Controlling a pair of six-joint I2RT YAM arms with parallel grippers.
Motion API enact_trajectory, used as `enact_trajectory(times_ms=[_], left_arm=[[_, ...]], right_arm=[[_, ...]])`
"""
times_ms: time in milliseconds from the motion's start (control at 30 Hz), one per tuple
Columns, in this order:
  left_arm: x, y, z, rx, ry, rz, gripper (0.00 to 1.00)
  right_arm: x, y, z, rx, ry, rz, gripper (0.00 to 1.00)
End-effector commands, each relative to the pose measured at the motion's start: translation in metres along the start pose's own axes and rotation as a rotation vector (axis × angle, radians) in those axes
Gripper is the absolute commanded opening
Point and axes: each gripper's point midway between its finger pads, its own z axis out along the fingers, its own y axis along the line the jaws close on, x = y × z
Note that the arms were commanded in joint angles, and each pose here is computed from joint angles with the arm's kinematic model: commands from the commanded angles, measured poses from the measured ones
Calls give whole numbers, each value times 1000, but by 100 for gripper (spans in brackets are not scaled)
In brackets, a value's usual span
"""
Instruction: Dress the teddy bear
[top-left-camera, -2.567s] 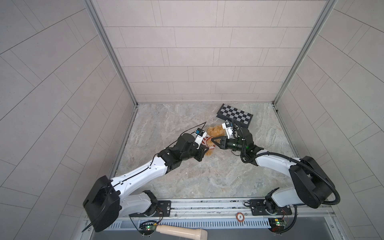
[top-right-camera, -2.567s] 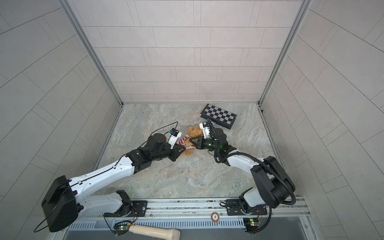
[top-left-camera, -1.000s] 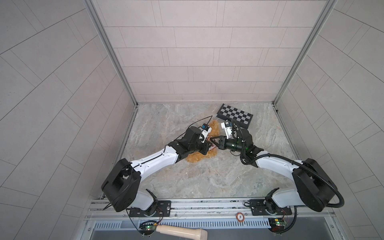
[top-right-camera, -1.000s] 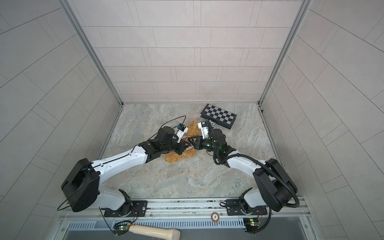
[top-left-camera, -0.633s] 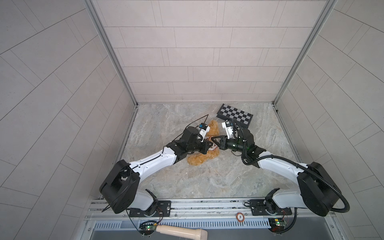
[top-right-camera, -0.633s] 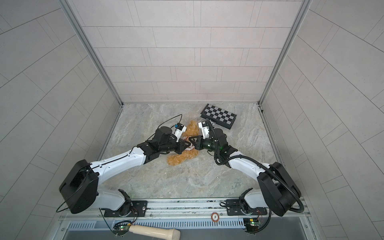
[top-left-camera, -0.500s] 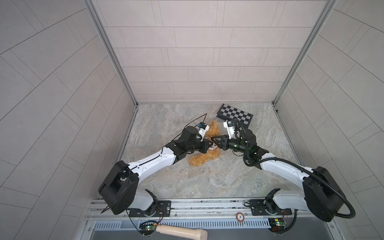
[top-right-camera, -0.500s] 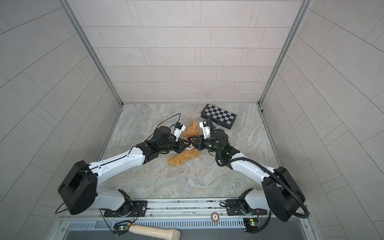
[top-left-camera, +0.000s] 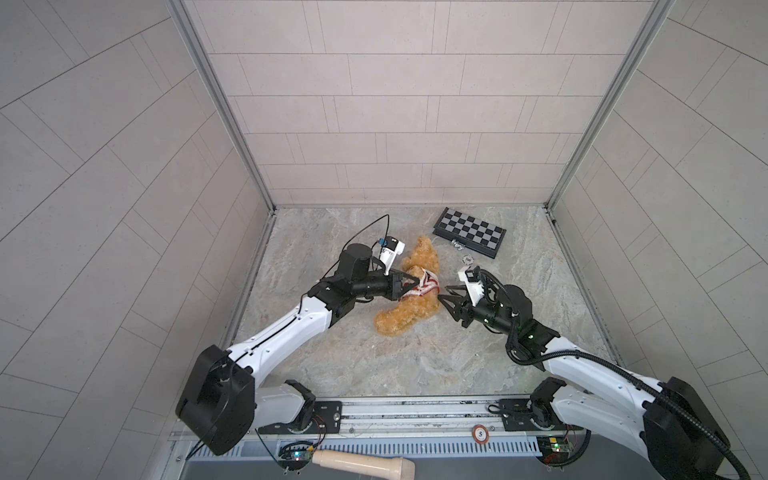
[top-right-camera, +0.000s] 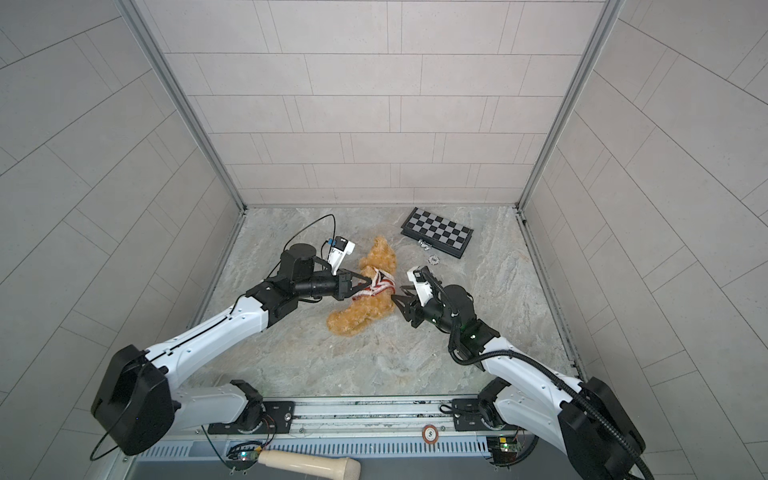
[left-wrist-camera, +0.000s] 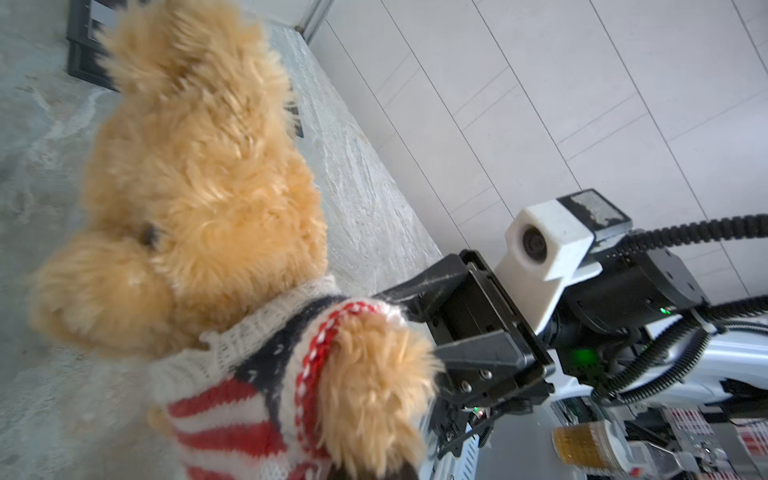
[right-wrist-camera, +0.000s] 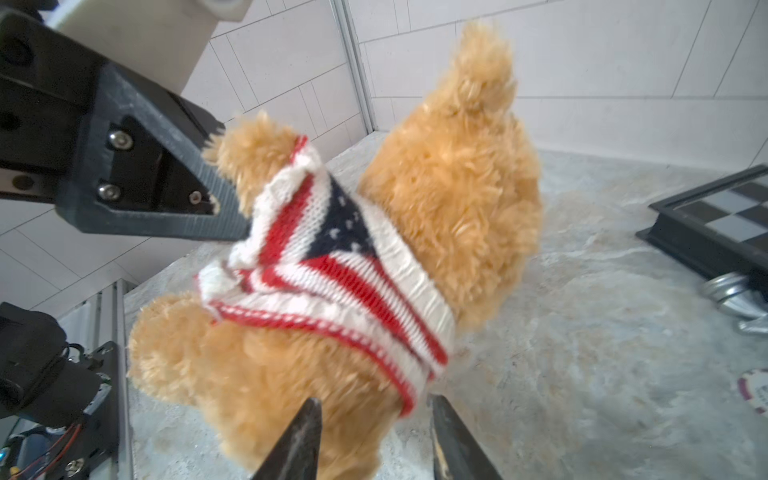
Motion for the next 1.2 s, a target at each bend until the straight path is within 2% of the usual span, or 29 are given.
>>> enact_trajectory(times_ms=[0, 267, 400, 433, 567, 800, 900, 1033, 1167], left_arm=[[-12, -34, -13, 95, -12, 69, 0], [-19, -40, -15, 108, -34, 59, 0], [-22, -41, -14, 111, -40, 55, 0], [-23, -42, -14, 115, -41, 53, 0], [-24, -41, -16, 107, -52, 45, 0], [-53, -28, -23, 90, -145, -114, 0], [-63, -17, -31, 36, -170, -117, 0], [-61, -6, -32, -40, -153, -103, 0], [-58, 2, -26, -39, -158, -129, 0]], right_arm=[[-17, 3, 0, -1, -38, -128, 43], [-20, 22, 5, -102, -63, -140, 34], [-20, 30, 10, -140, -62, -162, 33], [-20, 29, 11, -132, -58, -165, 29], [-24, 25, 13, -106, -61, -176, 1], [-5, -5, -13, 110, -82, -154, 0], [6, -7, -25, 156, -71, -163, 0], [7, 5, -34, 132, -90, -203, 0], [8, 33, -25, 13, -65, -259, 0]])
